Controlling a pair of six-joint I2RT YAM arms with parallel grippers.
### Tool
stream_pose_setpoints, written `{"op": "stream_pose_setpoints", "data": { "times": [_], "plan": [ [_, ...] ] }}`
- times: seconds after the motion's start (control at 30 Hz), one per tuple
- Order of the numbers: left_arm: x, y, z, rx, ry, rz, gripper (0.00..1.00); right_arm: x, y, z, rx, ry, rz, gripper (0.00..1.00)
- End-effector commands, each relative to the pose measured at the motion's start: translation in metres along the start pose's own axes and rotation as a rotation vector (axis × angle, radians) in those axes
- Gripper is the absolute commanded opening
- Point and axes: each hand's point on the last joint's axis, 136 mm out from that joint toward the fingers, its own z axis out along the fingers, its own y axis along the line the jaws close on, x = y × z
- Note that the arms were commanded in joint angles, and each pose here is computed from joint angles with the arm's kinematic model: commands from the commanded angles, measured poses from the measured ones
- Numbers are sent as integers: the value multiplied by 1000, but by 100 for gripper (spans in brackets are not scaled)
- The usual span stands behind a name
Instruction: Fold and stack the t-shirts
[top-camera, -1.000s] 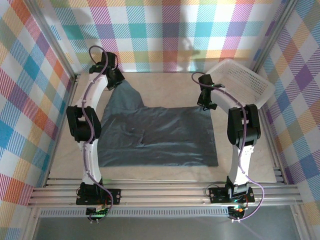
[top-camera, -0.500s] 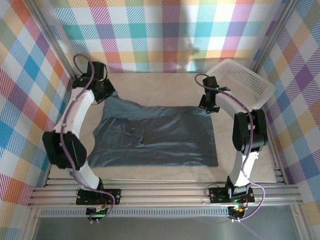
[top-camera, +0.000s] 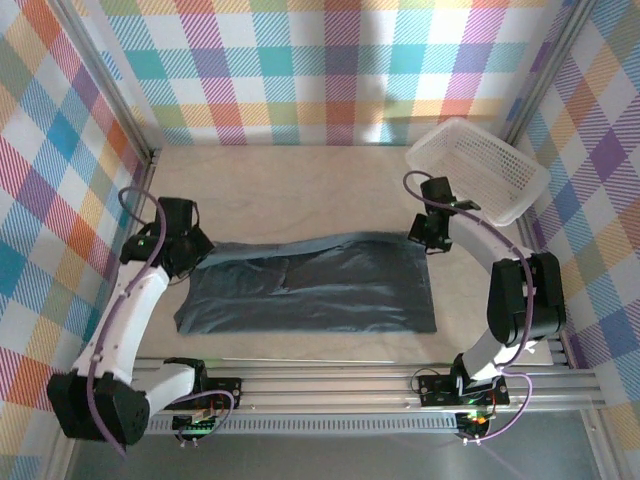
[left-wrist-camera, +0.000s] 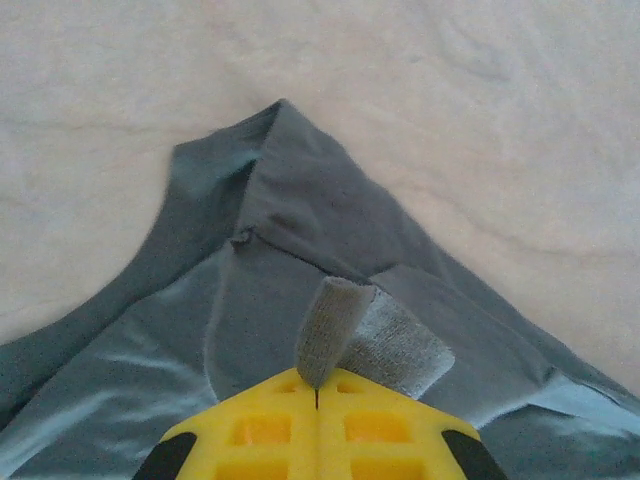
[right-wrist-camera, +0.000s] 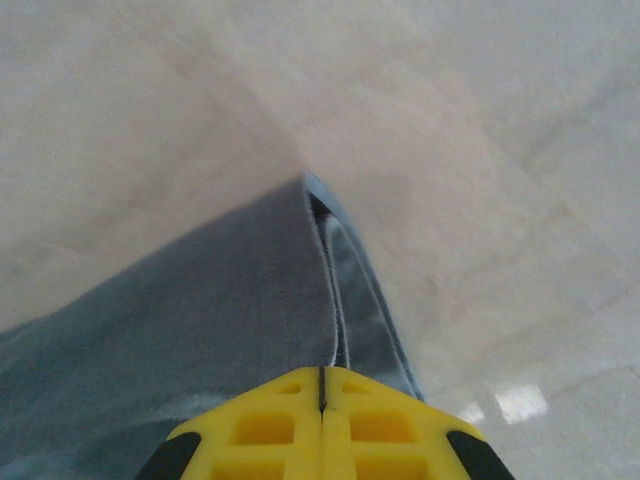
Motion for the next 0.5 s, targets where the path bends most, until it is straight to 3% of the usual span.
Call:
{"op": "stream_pose_setpoints", "data": {
  "times": [0.0,0.3,0.47],
  "plan": [
    [11,33,-5,-85,-31,-50,0,16,-8,-2,-7,34,40,0],
    [55,74,2,-130,10,-127,0,52,-33,2,60,99,90,0],
    [66,78,4,-112,31,-145,0,59,-29,2,33,118,90,0]
  ]
}}
